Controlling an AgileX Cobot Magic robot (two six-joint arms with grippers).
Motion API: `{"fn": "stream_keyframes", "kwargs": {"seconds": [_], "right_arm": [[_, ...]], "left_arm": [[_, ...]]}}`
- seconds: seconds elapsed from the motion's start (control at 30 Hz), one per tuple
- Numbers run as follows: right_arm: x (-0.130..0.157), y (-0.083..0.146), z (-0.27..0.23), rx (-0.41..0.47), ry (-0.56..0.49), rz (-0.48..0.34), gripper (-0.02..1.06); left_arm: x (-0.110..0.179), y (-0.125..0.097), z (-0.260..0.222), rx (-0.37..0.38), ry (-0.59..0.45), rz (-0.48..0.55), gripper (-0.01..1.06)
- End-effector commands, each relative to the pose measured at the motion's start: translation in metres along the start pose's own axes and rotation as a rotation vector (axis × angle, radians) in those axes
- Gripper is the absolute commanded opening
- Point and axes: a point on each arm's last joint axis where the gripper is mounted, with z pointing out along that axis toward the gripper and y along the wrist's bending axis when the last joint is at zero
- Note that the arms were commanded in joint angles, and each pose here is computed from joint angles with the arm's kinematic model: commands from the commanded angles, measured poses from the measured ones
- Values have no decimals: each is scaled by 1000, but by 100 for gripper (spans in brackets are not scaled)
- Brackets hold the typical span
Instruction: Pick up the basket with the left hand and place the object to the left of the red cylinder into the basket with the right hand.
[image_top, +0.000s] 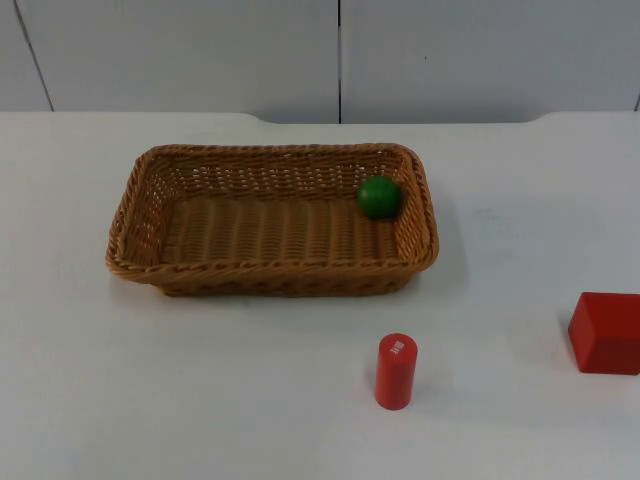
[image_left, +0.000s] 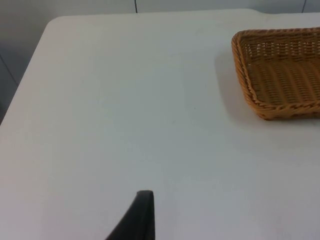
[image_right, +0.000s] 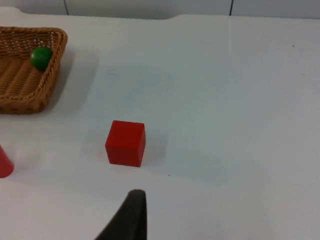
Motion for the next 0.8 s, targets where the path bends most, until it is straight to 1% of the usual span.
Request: {"fn": "stream_keyframes", "kwargs": {"seconds": [0.0,0.37,0.43,0.5,0.53,0.6,0.77], "right_arm": [[0,0,0,8,-6,7,105],[0,0,0,8,-6,7,105],[0,0,0,8,-6,7,105],[0,0,0,8,-6,7,105],[0,0,0,8,-6,7,105],[0,0,0,8,-6,7,105],[0,0,0,8,-6,7,105]], "left_arm": [[1,0,0,3,-2,1,105],[1,0,0,3,-2,1,105],[1,0,0,-17,-1,-9,105],[1,0,0,-60,-1,-32,105],[1,0,0,-60,-1,-32,105],[1,0,0,-83,-1,-45,105],[1,0,0,-83,-1,-45,105]]}}
